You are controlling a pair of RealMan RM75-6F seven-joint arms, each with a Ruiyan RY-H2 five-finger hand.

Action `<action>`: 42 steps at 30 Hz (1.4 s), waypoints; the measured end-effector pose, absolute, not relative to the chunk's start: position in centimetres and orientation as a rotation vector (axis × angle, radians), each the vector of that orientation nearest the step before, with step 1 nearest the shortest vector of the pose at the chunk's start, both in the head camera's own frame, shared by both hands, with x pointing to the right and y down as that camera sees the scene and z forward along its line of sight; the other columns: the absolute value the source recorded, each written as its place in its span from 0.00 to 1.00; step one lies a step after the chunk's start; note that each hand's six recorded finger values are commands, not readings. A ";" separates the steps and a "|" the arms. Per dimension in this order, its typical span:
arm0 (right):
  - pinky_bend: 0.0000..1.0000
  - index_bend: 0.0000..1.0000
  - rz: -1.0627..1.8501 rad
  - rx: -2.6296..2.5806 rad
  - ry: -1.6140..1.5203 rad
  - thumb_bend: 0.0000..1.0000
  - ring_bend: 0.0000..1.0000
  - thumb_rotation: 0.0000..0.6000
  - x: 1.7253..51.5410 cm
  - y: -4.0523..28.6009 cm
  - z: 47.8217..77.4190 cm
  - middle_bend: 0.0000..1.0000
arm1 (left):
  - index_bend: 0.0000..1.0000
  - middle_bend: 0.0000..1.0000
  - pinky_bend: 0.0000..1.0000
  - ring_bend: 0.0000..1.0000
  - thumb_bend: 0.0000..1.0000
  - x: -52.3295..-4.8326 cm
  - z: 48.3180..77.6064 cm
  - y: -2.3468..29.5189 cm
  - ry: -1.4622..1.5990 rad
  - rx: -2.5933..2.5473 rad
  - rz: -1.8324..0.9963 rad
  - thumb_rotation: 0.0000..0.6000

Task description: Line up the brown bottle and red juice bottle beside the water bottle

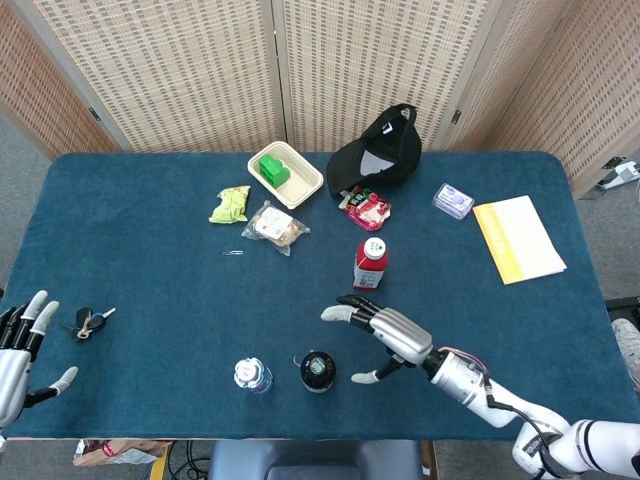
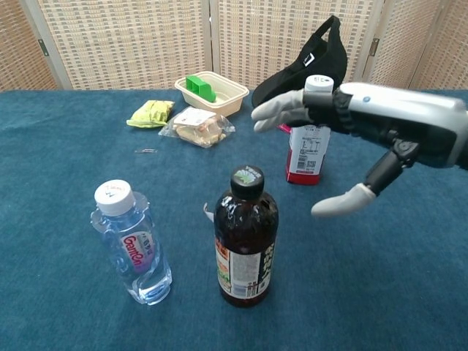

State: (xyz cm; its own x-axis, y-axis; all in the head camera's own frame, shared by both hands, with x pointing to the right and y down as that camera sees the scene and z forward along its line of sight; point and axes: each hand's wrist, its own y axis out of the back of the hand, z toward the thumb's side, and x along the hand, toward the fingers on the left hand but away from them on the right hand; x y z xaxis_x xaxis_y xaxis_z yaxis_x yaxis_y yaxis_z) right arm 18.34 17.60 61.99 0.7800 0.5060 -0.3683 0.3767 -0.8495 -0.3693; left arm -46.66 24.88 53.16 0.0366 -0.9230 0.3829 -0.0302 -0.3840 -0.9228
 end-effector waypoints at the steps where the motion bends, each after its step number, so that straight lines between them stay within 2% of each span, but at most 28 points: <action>1: 0.00 0.16 0.665 -2.679 -0.703 0.03 0.01 1.00 18.7 17.4 61.6 0.16 | 0.01 0.00 0.04 0.04 0.17 -46.6 53.2 24.9 0.999 -1.539 -1.452 1.00; 9: 0.00 0.15 0.655 -2.462 -0.880 0.10 0.01 1.00 22.6 14.9 58.3 0.16 | 0.01 0.00 0.04 0.04 0.17 -46.2 53.3 24.8 0.988 -1.547 -1.445 1.00; 12: 0.00 0.14 0.681 -2.412 -0.938 0.10 0.01 1.00 23.8 13.8 57.9 0.16 | 0.01 0.00 0.04 0.04 0.17 -46.0 53.3 24.8 0.987 -1.550 -1.441 1.00; 15: 0.00 0.06 0.713 -2.387 -0.987 0.05 0.01 1.00 24.6 12.9 58.1 0.13 | 0.01 0.00 0.04 0.04 0.17 -45.9 53.5 24.8 0.982 -1.554 -1.442 1.00; 18: 0.00 0.00 0.760 -2.386 -1.039 0.00 0.00 1.00 25.3 12.1 59.0 0.08 | 0.01 0.00 0.04 0.04 0.17 -45.7 53.6 24.8 0.978 -1.558 -1.439 1.00; 22: 0.00 0.00 0.819 -2.376 -1.108 0.00 0.00 1.00 26.2 10.8 60.4 0.04 | 0.01 0.00 0.04 0.04 0.17 -45.6 53.6 24.7 0.977 -1.558 -1.436 1.00; 34: 0.00 0.00 0.930 -2.488 -1.228 0.00 0.00 1.00 25.3 8.2 64.9 0.01 | 0.01 0.00 0.04 0.04 0.17 -45.5 53.6 24.7 0.978 -1.558 -1.436 1.00; 42: 0.00 0.00 1.003 -2.544 -1.245 0.00 0.00 1.00 24.3 7.5 68.1 0.00 | 0.01 0.00 0.04 0.04 0.17 -45.9 53.5 24.9 0.983 -1.550 -1.447 1.00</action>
